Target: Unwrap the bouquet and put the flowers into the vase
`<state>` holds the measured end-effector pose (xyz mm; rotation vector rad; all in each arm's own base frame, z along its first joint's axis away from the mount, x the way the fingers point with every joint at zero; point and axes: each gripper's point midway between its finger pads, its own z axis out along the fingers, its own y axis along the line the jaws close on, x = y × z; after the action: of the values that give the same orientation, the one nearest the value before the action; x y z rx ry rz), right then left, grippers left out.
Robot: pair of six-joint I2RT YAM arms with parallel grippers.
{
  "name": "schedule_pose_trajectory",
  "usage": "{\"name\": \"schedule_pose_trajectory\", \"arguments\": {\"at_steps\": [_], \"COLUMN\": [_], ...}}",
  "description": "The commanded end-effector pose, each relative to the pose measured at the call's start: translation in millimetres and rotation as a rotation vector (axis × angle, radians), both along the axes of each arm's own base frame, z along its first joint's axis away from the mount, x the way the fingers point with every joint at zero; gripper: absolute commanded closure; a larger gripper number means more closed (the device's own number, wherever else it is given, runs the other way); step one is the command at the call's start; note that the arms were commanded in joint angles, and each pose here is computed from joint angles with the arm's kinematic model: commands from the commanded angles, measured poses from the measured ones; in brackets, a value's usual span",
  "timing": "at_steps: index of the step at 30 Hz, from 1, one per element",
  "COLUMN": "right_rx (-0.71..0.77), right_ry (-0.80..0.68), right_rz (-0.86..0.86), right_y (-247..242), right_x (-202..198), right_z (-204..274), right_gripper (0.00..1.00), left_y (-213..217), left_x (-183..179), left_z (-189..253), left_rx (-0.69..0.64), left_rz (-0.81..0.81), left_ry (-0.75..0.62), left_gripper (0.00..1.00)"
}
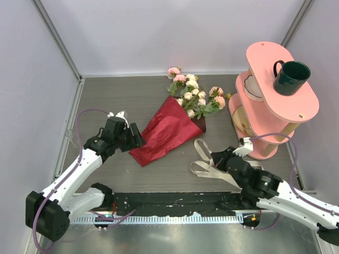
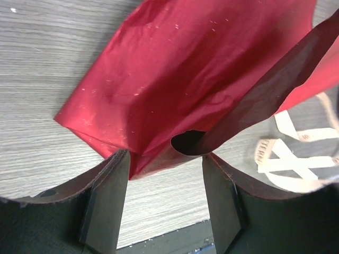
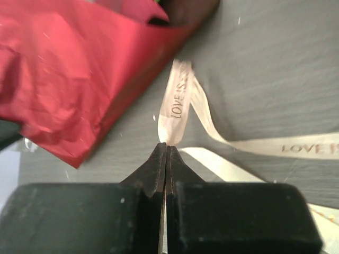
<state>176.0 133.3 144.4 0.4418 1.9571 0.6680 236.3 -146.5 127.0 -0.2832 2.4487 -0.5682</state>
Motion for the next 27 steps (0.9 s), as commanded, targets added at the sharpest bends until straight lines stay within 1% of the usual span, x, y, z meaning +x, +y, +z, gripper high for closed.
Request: {"name": "schedule_pose_trajectory", "arguments": {"at_steps": [1, 4, 5, 8, 9, 10, 11, 12, 13, 14, 15, 16, 18, 21, 22, 23, 24, 25, 26, 27], "right_rx": [0.127, 0.061, -0.008, -0.111, -0.132, -0.112, -0.151, -0.147, -0.121, -0.152, -0.151, -0.124, -0.125, -0.046, -0.066, -0.030, -0.006, -0.059, -0.034, -0.044], "right_ry": [0.111, 0.188, 0.237, 0.329, 0.362, 0.392, 0.444, 0.478, 0.509, 0.549, 0.572, 0.599, 0.652, 0.732, 0.779, 0.793, 0.786, 0.776, 0.766, 0.756], "right_rz": [0.068, 0.097, 0.093, 0.064, 0.056, 0.029, 0.010, 0.002, -0.035, -0.058, -0.087, -0.146, -0.221, -0.350, -0.421, -0.498, -0.534, -0.592, -0.661, -0.696], "right_y": [47.8, 58.5, 60.1, 62.2, 62.7, 66.4, 64.3, 65.9, 66.9, 62.6, 59.7, 56.9, 44.7, 29.6, 11.7, 4.6, -0.3, -20.1, -28.1, -37.0], "right_x": [-0.1, -2.9, -2.9, -2.4, -3.7, -3.1, -6.5, -9.6, -10.3, -14.4, -15.3, -15.3, -21.5, -29.4, -39.1, -41.4, -41.9, -47.4, -47.4, -49.0], "right_z": [-23.8, -47.9, -63.2, -86.4, -94.1, -96.0, -112.7, -119.1, -123.6, -136.4, -141.2, -144.2, -153.7, -162.1, -168.4, -167.0, -160.7, -156.1, -149.9, -144.7], "right_gripper": [0.99, 0.99, 0.99, 0.99, 0.99, 0.99, 0.99, 0.99, 0.99, 0.99, 0.99, 0.99, 0.99, 0.99, 0.99, 0.99, 0.99, 0.99, 0.99, 0.99], "left_y": [-20.7, -32.8, -33.9, -35.9, -35.5, -36.3, -36.3, -35.8, -35.3, -35.4, -36.1, -37.3, -42.3, -49.9, -51.2, -52.6, -53.6, -54.3, -54.6, -56.0], "left_x": [-7.6, -14.1, -15.4, -20.8, -22.4, -23.9, -25.0, -25.9, -26.5, -27.5, -27.6, -28.0, -31.4, -33.9, -34.6, -35.9, -35.9, -35.7, -35.6, -36.7], "left_z": [18.1, 21.7, 23.5, 25.9, 30.0, 31.6, 34.1, 38.9, 41.2, 42.9, 46.8, 48.9, 54.9, 69.1, 72.9, 75.5, 80.8, 84.3, 86.3, 90.8], "left_rx": [-0.085, -0.158, -0.175, -0.202, -0.209, -0.218, -0.222, -0.227, -0.225, -0.228, -0.235, -0.245, -0.280, -0.343, -0.352, -0.360, -0.367, -0.370, -0.370, -0.376], "left_rz": [-0.131, -0.180, -0.186, -0.204, -0.207, -0.216, -0.220, -0.224, -0.228, -0.232, -0.235, -0.236, -0.256, -0.280, -0.286, -0.297, -0.303, -0.306, -0.312, -0.324], "left_ry": [-0.037, -0.046, -0.067, -0.086, -0.106, -0.116, -0.126, -0.146, -0.155, -0.161, -0.171, -0.171, -0.173, -0.200, -0.205, -0.206, -0.215, -0.220, -0.224, -0.229], "left_gripper": [0.39, 0.39, 0.38, 0.38, 0.37, 0.37, 0.36, 0.36, 0.35, 0.34, 0.34, 0.34, 0.34, 0.33, 0.33, 0.32, 0.32, 0.32, 0.32, 0.32]}}
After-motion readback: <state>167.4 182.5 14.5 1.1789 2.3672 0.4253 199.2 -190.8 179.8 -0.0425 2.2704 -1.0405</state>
